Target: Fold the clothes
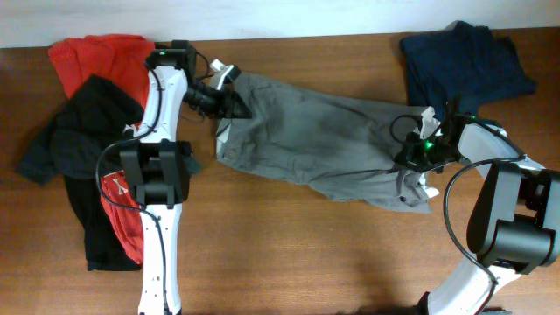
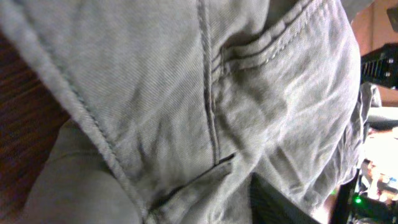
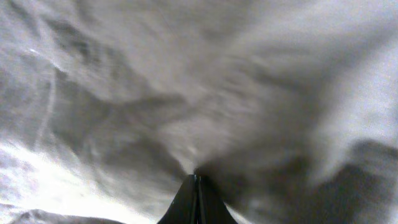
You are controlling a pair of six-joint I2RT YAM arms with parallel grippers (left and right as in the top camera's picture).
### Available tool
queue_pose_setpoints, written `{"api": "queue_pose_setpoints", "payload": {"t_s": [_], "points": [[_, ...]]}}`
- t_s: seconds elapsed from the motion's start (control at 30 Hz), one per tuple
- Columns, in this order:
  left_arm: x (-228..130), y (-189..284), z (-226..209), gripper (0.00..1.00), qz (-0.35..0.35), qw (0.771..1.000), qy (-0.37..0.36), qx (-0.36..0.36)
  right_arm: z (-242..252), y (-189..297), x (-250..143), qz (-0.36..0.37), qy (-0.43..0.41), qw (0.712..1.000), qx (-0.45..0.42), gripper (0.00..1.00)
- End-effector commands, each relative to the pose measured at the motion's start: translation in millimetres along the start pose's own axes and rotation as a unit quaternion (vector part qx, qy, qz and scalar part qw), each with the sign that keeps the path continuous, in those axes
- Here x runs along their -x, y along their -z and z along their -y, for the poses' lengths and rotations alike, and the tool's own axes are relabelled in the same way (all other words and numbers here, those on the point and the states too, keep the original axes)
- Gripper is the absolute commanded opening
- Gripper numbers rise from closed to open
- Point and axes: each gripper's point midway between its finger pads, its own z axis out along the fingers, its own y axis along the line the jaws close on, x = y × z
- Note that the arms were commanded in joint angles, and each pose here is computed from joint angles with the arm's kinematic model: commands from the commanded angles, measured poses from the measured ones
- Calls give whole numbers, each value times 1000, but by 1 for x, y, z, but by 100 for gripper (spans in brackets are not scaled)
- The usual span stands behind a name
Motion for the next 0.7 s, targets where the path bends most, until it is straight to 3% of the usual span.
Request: {"api": "queue_pose_setpoints", "payload": {"t_s": [0.0,0.07,0.1,0.27,0.53,0.67], "points": [[5,-22,14,22,-4,999,-31,-16,0,-5,-5,-9,-7,1000,8,4],[5,-26,12,2,-9,999,-36,-2,0,-5,-5,-9,-7,1000,8,4],[5,-27,9,1,-13,999,-29,11,0,-5,-5,-9,-7,1000,8,4],[6,-7,-7,1,6,1000,9,13,-13,-5,-4,-8,-5,999,44,4],[-18,59,-59,1,39,994,97,17,-83,6,8,14,41,974,221,4],[-26,72,-68,1,41,994,104,17,-95,6,12,21,47,970,236,4]]}}
